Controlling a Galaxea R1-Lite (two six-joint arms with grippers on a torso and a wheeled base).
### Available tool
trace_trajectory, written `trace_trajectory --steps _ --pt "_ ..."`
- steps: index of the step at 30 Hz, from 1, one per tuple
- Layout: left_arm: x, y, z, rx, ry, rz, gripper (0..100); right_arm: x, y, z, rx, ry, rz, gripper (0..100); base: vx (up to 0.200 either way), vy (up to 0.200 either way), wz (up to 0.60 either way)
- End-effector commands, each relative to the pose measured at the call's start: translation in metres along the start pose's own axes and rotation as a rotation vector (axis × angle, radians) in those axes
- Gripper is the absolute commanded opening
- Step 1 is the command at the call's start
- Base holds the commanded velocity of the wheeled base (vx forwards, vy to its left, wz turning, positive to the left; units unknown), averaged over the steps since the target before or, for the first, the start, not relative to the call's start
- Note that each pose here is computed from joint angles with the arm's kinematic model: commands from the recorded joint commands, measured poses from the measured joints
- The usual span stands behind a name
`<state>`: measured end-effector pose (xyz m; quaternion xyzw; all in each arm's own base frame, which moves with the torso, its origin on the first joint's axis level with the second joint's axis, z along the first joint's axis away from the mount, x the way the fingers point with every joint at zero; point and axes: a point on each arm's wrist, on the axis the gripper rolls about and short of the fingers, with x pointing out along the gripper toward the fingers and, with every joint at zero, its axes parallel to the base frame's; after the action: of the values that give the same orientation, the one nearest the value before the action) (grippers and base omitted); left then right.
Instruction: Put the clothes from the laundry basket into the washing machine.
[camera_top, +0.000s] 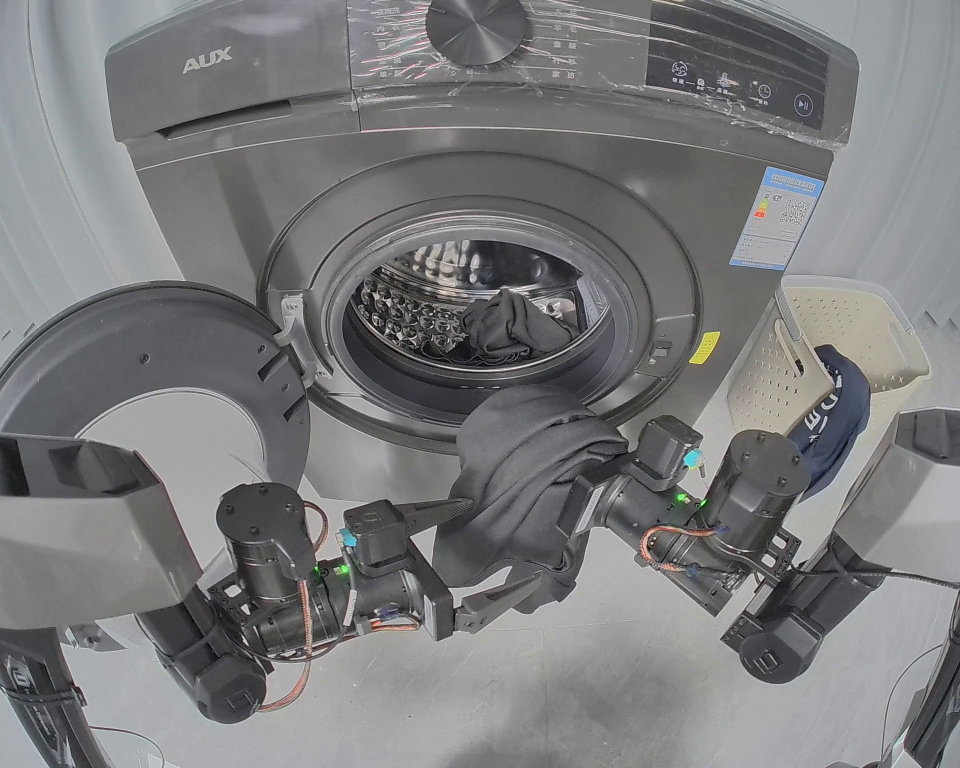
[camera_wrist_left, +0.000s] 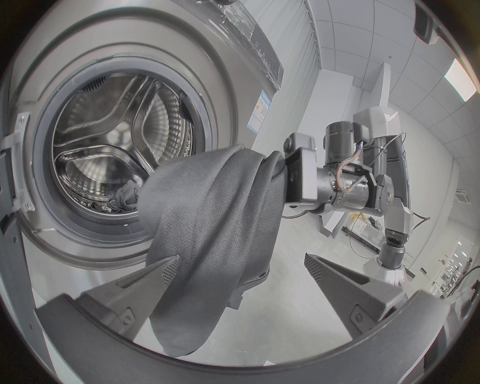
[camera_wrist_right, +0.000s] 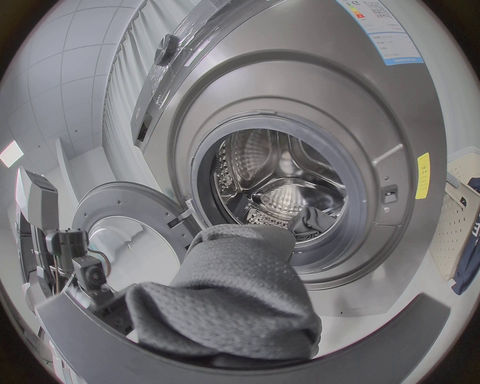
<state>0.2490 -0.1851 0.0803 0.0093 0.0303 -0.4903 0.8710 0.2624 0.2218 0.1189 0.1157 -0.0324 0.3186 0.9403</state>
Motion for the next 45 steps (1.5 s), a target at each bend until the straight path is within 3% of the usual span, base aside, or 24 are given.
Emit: trace_trajectory --steps 1,7,16,20,34,40,41,45 --pt "0.011 0.002 -0.014 -0.012 0.028 -0.006 100 0.003 0.004 -0.006 0.004 0.009 0.011 0 0.0 0.0 0.0" --pt "0.027 -0.001 -0.017 -0.005 0.013 -0.027 100 0.007 0.007 -0.007 0.002 0.002 0.022 0 0.0 0.0 0.0" --pt "0.051 0.012 -0.024 -0.021 -0.017 0.03 100 0.006 0.031 -0.007 0.015 -0.007 0.059 0 0.0 0.0 0.0" --pt "0.057 0.025 -0.024 -0.015 -0.039 0.085 100 0.003 0.04 -0.007 0.02 -0.004 0.08 0 0.0 0.0 0.0" --pt "0.06 0.041 -0.034 -0.026 -0.036 0.175 100 -0.001 0.042 -0.003 0.024 -0.009 0.081 0 0.0 0.0 0.0" --pt "0.063 0.042 -0.036 -0.025 -0.035 0.181 100 -0.001 0.042 -0.004 0.031 -0.005 0.08 0 0.0 0.0 0.0" --pt "0.064 0.042 -0.036 -0.025 -0.039 0.181 0 -0.001 0.042 -0.004 0.031 -0.005 0.08 0 0.0 0.0 0.0" --pt "0.068 0.045 -0.029 -0.023 -0.07 0.184 0 -0.001 0.041 -0.005 0.037 -0.002 0.078 0 0.0 0.0 0.0"
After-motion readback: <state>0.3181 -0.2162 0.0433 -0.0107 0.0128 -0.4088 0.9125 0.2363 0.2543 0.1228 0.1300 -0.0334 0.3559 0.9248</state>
